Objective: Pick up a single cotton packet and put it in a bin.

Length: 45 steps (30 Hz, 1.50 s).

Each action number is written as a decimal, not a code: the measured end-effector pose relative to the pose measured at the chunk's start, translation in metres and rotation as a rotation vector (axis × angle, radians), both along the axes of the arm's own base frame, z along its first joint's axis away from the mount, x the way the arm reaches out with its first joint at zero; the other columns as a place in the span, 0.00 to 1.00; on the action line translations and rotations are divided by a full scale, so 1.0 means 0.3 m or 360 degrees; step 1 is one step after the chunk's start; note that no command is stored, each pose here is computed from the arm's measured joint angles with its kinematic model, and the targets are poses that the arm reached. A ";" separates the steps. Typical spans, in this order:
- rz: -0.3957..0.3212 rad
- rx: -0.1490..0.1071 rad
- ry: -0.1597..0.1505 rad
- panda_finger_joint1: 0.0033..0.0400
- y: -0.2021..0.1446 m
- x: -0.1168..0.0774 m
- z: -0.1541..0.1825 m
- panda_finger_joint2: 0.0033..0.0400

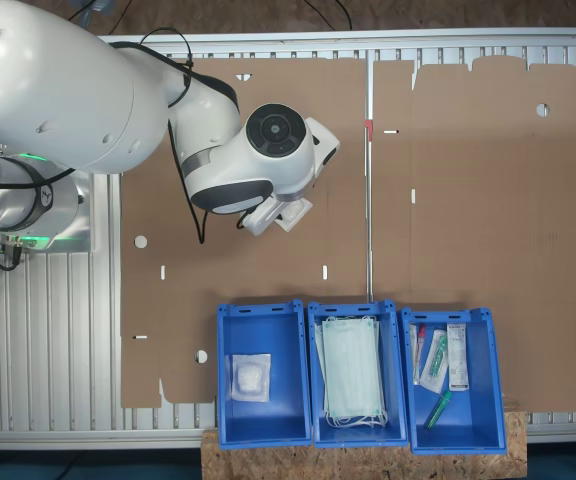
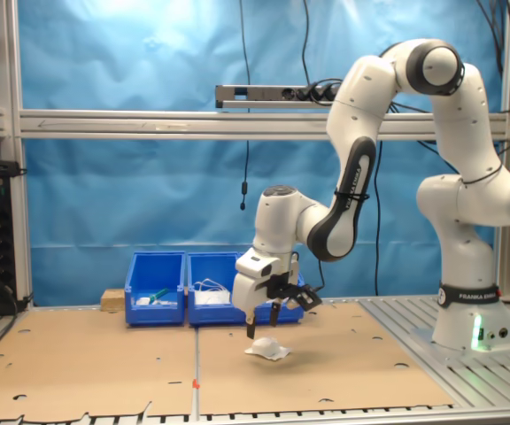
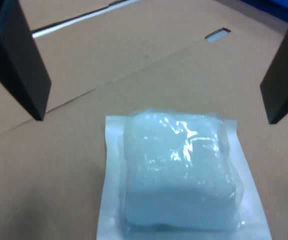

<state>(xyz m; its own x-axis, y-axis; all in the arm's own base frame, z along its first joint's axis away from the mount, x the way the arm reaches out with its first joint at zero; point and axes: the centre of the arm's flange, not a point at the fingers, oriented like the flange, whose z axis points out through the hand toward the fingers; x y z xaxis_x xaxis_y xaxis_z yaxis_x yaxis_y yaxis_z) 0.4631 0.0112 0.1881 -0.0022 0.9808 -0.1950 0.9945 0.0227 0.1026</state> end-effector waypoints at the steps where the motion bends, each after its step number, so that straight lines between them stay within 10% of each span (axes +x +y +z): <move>1: -0.0002 0.0004 0.0004 1.00 0.001 -0.004 -0.006 1.00; 25: -0.0021 0.0040 0.0092 1.00 -0.002 -0.033 -0.153 1.00; 45: -0.0043 0.0063 0.0062 1.00 -0.020 -0.009 -0.159 1.00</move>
